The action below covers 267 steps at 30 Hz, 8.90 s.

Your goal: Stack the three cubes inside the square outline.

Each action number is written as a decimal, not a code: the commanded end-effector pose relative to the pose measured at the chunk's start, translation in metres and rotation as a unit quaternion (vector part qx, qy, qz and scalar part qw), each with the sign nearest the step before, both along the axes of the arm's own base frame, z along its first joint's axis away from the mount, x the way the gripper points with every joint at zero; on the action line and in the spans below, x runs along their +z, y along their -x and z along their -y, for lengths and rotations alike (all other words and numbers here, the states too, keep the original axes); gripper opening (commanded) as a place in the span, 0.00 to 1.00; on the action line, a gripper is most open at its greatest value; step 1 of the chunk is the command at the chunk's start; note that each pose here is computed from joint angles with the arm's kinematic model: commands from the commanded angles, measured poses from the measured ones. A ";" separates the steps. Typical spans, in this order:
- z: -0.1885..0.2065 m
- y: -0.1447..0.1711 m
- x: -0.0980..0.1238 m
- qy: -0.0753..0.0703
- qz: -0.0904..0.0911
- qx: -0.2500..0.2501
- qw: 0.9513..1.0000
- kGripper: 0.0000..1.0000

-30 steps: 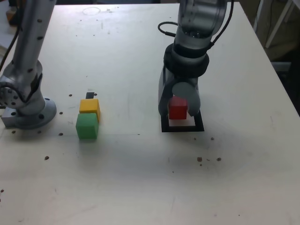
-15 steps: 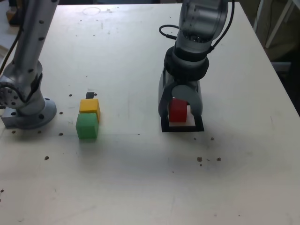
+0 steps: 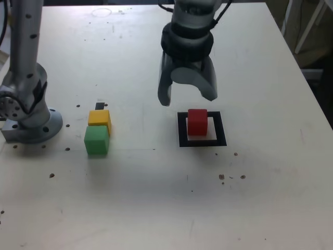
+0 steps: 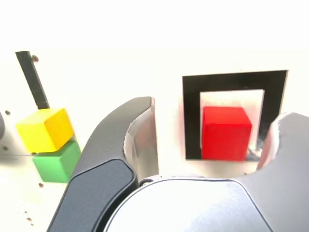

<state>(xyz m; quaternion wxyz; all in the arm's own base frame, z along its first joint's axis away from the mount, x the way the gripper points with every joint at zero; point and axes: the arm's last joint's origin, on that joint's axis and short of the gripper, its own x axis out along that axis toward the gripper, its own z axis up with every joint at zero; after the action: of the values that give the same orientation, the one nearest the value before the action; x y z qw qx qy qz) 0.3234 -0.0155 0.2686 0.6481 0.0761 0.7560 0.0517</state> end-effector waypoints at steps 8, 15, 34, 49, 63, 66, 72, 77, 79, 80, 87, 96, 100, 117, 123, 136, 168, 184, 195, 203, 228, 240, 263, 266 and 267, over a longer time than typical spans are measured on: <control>-0.012 0.067 0.027 -0.003 -0.015 -0.003 1.000 1.00; -0.015 0.106 0.025 0.002 -0.021 0.007 1.000 0.99; -0.012 0.162 -0.036 0.045 -0.031 0.037 0.998 0.99; -0.009 0.149 -0.057 0.071 -0.051 0.043 0.995 0.81; -0.009 0.147 -0.058 0.073 -0.046 0.046 0.995 0.30; -0.009 0.148 -0.058 0.074 -0.046 0.046 0.995 0.30; -0.009 0.148 -0.057 0.074 -0.047 0.046 0.995 0.30; -0.009 0.147 -0.057 0.075 -0.047 0.046 0.995 0.30; -0.009 0.147 -0.056 0.074 -0.047 0.046 0.995 0.30; -0.009 0.147 -0.055 0.073 -0.048 0.046 0.995 0.30; -0.010 0.142 -0.041 0.056 -0.060 0.043 0.996 0.30; -0.010 0.104 -0.004 0.044 -0.019 0.020 0.999 0.30; -0.010 0.084 0.011 0.045 -0.004 0.013 0.999 0.30; 0.002 0.002 0.032 0.064 0.004 -0.017 0.998 0.30; 0.005 -0.022 0.026 0.075 0.002 -0.026 0.997 0.30; 0.007 -0.043 0.008 0.079 -0.015 -0.035 0.996 0.30; -0.009 -0.044 -0.008 0.078 -0.039 -0.029 0.996 0.99; -0.013 0.016 0.039 0.047 0.001 -0.023 0.999 0.99; 0.006 0.095 0.019 0.033 -0.030 -0.005 0.999 0.99; 0.020 0.132 0.013 0.037 -0.033 -0.006 0.999 0.99; 0.045 0.156 -0.033 0.098 -0.067 -0.011 0.993 0.97; 0.048 0.151 -0.057 0.108 -0.081 -0.012 0.991 0.94; 0.050 0.145 -0.068 0.112 -0.078 -0.009 0.991 0.30; 0.050 0.145 -0.067 0.113 -0.077 -0.010 0.991 0.30; 0.050 0.144 -0.067 0.113 -0.076 -0.010 0.991 0.30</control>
<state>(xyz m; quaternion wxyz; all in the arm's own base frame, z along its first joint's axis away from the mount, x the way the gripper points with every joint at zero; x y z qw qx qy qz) 0.1787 -0.0657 0.2013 0.5943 0.0137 0.8028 -0.0462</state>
